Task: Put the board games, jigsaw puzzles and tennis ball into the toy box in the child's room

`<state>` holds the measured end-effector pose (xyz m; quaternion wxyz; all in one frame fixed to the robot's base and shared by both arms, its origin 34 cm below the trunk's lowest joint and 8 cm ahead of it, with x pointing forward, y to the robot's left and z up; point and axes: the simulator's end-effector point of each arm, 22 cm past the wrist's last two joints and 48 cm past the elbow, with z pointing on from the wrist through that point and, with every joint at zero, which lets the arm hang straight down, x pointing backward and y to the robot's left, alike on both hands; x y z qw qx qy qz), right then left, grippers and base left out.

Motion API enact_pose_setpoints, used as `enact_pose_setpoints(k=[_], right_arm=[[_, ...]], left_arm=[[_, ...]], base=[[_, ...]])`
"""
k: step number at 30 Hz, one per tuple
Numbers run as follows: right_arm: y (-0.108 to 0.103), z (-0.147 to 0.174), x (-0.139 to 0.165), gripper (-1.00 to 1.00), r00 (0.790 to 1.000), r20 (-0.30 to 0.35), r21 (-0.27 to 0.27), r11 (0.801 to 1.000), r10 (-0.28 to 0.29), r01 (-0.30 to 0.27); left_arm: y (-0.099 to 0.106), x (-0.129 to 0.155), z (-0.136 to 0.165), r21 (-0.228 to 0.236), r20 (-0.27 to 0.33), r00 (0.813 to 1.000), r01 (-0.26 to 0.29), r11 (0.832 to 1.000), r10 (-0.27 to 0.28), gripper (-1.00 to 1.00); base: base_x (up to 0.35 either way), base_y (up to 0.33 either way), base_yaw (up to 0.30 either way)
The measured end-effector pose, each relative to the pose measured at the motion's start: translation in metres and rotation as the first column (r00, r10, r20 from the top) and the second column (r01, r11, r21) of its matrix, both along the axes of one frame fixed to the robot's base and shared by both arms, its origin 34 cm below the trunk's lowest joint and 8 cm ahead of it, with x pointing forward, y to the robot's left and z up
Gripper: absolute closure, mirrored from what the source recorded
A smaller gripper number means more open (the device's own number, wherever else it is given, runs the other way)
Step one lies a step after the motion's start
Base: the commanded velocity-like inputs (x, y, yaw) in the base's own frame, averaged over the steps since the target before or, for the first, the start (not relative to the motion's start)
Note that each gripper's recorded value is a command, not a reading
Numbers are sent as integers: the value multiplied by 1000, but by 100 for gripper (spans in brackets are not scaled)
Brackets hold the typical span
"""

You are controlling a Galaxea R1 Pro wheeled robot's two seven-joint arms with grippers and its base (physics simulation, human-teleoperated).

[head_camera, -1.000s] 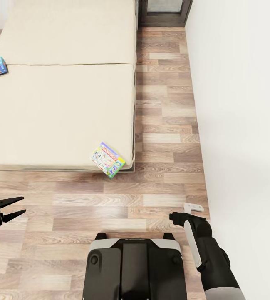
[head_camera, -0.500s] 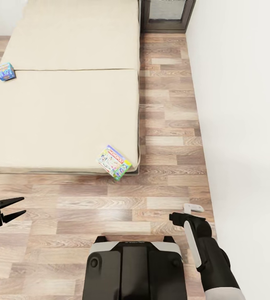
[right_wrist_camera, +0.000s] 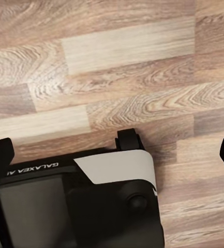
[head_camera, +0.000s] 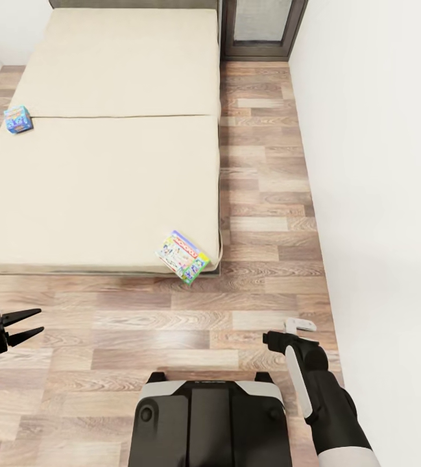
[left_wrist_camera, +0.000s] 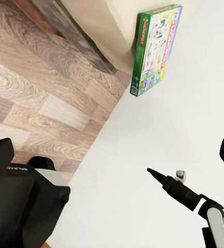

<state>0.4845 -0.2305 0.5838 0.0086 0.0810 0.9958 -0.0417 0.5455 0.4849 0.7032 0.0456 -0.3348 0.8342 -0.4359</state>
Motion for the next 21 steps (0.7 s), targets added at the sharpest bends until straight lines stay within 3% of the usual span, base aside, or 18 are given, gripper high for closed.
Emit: enact_pose_setpoints(k=[21], right_arm=[[1, 11, 11, -100, 1000, 29, 0, 1000, 2, -2]], left_arm=[[-12, 10, 10, -17, 44, 999, 8, 1000, -7, -100]], base=[[0, 0, 0]])
